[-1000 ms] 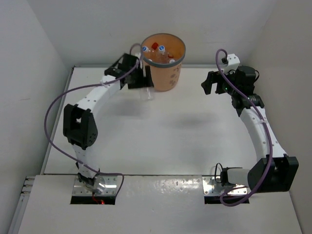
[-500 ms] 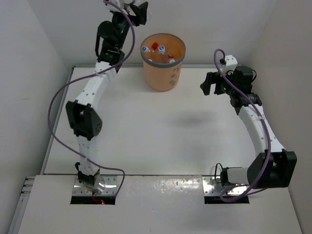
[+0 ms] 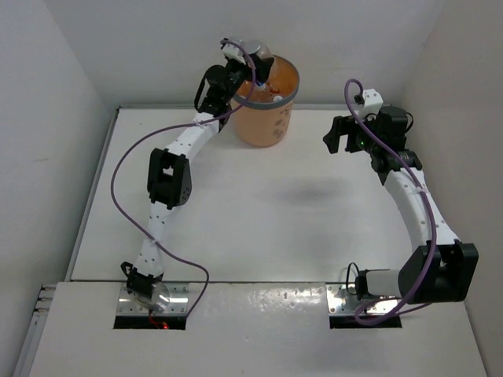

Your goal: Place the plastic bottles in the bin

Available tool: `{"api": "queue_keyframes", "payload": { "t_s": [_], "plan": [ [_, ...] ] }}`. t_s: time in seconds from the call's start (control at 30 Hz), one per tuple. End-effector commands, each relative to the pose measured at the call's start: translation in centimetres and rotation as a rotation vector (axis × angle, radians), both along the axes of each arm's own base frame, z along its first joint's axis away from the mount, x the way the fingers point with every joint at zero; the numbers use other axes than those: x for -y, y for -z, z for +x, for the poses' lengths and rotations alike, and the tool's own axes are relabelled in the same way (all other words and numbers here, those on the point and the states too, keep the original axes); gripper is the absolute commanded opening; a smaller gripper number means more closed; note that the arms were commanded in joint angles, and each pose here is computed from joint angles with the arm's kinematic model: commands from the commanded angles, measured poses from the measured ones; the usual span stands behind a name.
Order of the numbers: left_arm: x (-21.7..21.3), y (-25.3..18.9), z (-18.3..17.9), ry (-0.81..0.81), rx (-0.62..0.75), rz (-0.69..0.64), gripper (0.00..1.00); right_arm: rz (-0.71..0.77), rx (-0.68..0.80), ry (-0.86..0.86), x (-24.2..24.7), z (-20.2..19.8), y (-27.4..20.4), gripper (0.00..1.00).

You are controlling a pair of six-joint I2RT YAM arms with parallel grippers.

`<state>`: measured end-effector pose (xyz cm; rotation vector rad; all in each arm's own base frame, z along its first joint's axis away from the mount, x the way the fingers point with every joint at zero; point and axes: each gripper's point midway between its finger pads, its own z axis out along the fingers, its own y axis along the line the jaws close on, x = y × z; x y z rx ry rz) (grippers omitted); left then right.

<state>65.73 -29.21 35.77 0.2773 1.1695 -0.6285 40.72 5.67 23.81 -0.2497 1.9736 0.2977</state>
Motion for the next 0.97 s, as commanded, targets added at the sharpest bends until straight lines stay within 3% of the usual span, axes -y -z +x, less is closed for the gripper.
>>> {"api": "queue_keyframes", "payload": {
  "t_s": [0.0, 0.07, 0.23, 0.33, 0.37, 0.4, 0.53, 0.6, 0.63, 0.7, 0.77, 0.8, 0.87, 0.93],
  "plan": [
    [0.0, -9.3, -4.3, 0.072, 0.159, -0.086, 0.96, 0.005, 0.032, 0.009, 0.1, 0.1, -1.1, 0.96],
    [-0.5, -8.8, -3.9, 0.063, 0.13, -0.075, 1.0, 0.01, 0.037, 0.006, 0.0, 0.0, -1.4, 0.96],
    [-1.8, -13.1, -5.9, 0.031, 0.176, -0.079, 1.0, 0.014, 0.051, 0.008, 0.0, -0.1, -2.2, 0.96],
    [-3.8, -16.7, -7.2, -0.001, 0.159, -0.078, 1.0, 0.016, 0.061, 0.009, -0.1, -0.3, -2.9, 0.96],
    [-4.0, -15.6, -7.2, 0.017, 0.085, -0.037, 1.0, 0.016, 0.081, 0.012, 0.0, -0.4, -3.8, 0.96],
    [-5.0, -17.8, -8.9, 0.023, 0.094, -0.029, 1.0, 0.016, 0.081, 0.007, -0.1, -0.5, -3.9, 0.96],
    [-10.9, -12.4, -10.1, -0.005, -0.175, 0.106, 1.0, -0.007, 0.069, 0.032, 0.6, -1.5, -4.8, 0.97],
    [-12.9, -8.2, -11.9, 0.012, -0.316, 0.192, 1.0, -0.006, 0.03, 0.063, 1.8, -1.8, -4.3, 0.98],
    [-13.8, -3.8, -12.7, 0.025, -0.388, 0.278, 1.0, 0.002, 0.033, 0.086, 2.6, -1.8, -5.0, 0.98],
    [-17.8, -1.9, -15.7, -0.072, -0.511, 0.289, 1.0, 0.013, -0.025, 0.098, 3.0, -2.4, -4.0, 0.98],
    [-21.5, 3.0, -17.7, -0.176, -0.657, 0.317, 1.0, 0.05, -0.045, 0.122, 3.9, -2.7, -4.1, 0.98],
    [-22.7, 1.6, -19.6, -0.222, -0.631, 0.308, 1.0, 0.061, -0.049, 0.141, 4.6, -2.8, -4.0, 0.99],
    [-24.3, 4.2, -21.5, -0.257, -0.682, 0.342, 1.0, 0.081, -0.059, 0.158, 5.1, -2.9, -3.9, 0.99],
    [-26.3, 3.8, -23.1, -0.308, -0.682, 0.328, 1.0, 0.108, -0.062, 0.16, 5.3, -2.8, -4.2, 0.99]
  ]
}}
